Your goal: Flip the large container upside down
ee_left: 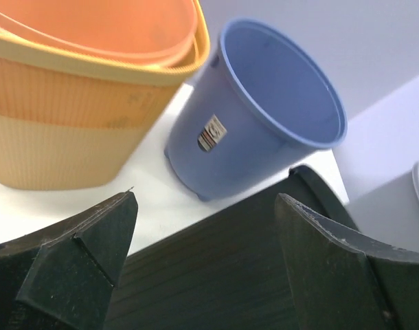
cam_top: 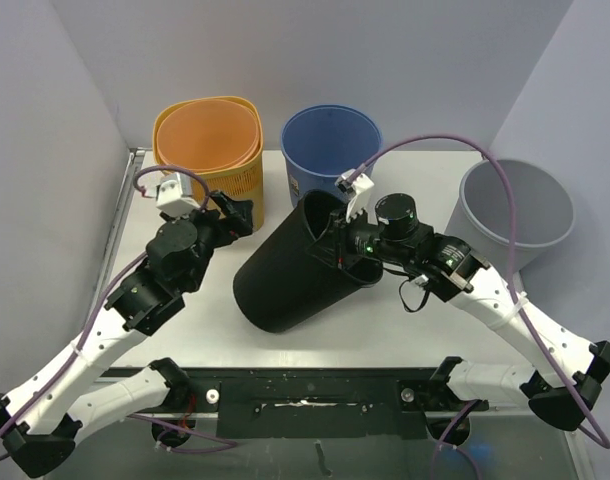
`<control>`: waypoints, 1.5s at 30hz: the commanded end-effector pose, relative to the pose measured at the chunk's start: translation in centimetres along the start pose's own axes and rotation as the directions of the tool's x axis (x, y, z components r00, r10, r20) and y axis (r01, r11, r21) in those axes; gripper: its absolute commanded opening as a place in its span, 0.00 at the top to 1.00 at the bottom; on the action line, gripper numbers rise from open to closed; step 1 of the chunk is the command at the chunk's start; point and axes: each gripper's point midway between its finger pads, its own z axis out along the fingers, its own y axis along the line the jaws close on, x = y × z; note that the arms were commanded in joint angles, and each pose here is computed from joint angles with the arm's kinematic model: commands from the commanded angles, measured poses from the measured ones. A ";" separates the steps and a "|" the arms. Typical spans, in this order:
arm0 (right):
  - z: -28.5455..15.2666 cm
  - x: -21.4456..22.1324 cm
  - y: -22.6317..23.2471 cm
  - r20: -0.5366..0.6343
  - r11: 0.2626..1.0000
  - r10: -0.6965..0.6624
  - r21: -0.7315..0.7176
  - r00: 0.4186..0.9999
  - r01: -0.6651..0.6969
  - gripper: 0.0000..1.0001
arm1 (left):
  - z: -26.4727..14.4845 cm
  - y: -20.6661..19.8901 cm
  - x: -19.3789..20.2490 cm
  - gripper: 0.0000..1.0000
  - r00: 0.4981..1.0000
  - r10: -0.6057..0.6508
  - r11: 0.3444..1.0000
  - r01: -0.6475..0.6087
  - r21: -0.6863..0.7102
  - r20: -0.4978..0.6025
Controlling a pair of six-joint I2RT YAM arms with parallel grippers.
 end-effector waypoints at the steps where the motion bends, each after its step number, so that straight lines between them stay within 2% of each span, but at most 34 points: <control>1: 0.0 -5.9 1.5 0.246 0.990 0.088 -0.131 0.965 -0.056 1.00 | -1.1 2.0 -4.5 0.18 0.985 -0.045 0.994 0.062 -0.094 0.169; 4: 0.2 -4.8 -1.5 0.250 0.980 0.188 -0.111 0.950 -0.164 1.00 | -1.1 2.2 -4.5 0.18 0.986 -0.031 0.993 0.049 -0.105 0.166; 6: 0.6 -3.0 -3.7 0.193 0.966 0.252 -0.112 0.948 -0.234 1.00 | -0.9 2.2 -4.0 0.18 0.989 -0.023 0.994 0.038 -0.103 0.148; 8: 0.9 -0.6 -6.2 0.135 0.952 0.306 -0.052 0.942 -0.302 1.00 | -0.7 2.4 -3.3 0.18 0.993 -0.010 0.993 0.024 -0.118 0.120; 12: 0.1 2.4 -9.3 0.128 0.934 0.329 0.102 0.936 -0.342 1.00 | -0.4 3.4 -0.9 0.18 0.999 0.010 0.988 -0.004 -0.151 0.041; 17: -0.5 7.0 -13.6 0.043 0.877 0.337 0.350 0.940 -0.330 1.00 | 0.4 3.5 2.4 0.18 0.997 -0.002 0.990 -0.009 -0.142 -0.079; 23: -0.7 10.0 -15.8 0.021 0.831 0.352 0.454 0.936 -0.322 0.77 | 1.2 3.9 5.9 0.18 0.975 -0.060 0.993 0.036 -0.113 -0.215; 25: -0.8 10.7 -16.5 0.023 0.811 0.358 0.488 0.933 -0.323 0.73 | 1.5 4.4 7.1 0.18 0.959 -0.057 0.994 0.029 -0.104 -0.277; 29: -0.7 11.7 -17.1 0.008 0.796 0.377 0.508 0.926 -0.329 0.56 | 2.3 4.9 8.8 0.18 0.919 -0.094 0.995 0.071 -0.072 -0.384; 31: -0.5 11.9 -16.9 0.013 0.791 0.398 0.501 0.917 -0.350 0.55 | 2.6 4.4 9.2 0.18 0.910 -0.111 0.994 0.101 -0.046 -0.399; 33: -0.4 12.1 -16.6 0.017 0.794 0.410 0.484 0.912 -0.367 0.46 | 2.8 3.6 9.1 0.18 0.905 -0.121 0.992 0.127 -0.012 -0.408; 36: -0.7 12.1 -16.6 0.013 0.789 0.415 0.492 0.910 -0.367 0.38 | 3.2 3.0 9.1 0.18 0.890 -0.100 0.993 0.120 0.018 -0.445; 38: -1.2 11.9 -16.6 0.006 0.783 0.414 0.508 0.910 -0.359 0.33 | 3.1 2.9 9.8 0.18 0.863 -0.072 0.994 0.103 0.035 -0.500; 42: -2.2 11.2 -15.7 -0.016 0.785 0.420 0.509 0.907 -0.354 0.16 | 2.4 3.5 11.2 0.18 0.809 -0.067 0.994 0.105 0.032 -0.583; 45: -2.9 9.6 -14.6 -0.015 0.803 0.407 0.481 0.913 -0.351 0.11 | 2.4 3.6 11.5 0.18 0.786 -0.096 0.989 0.142 0.028 -0.611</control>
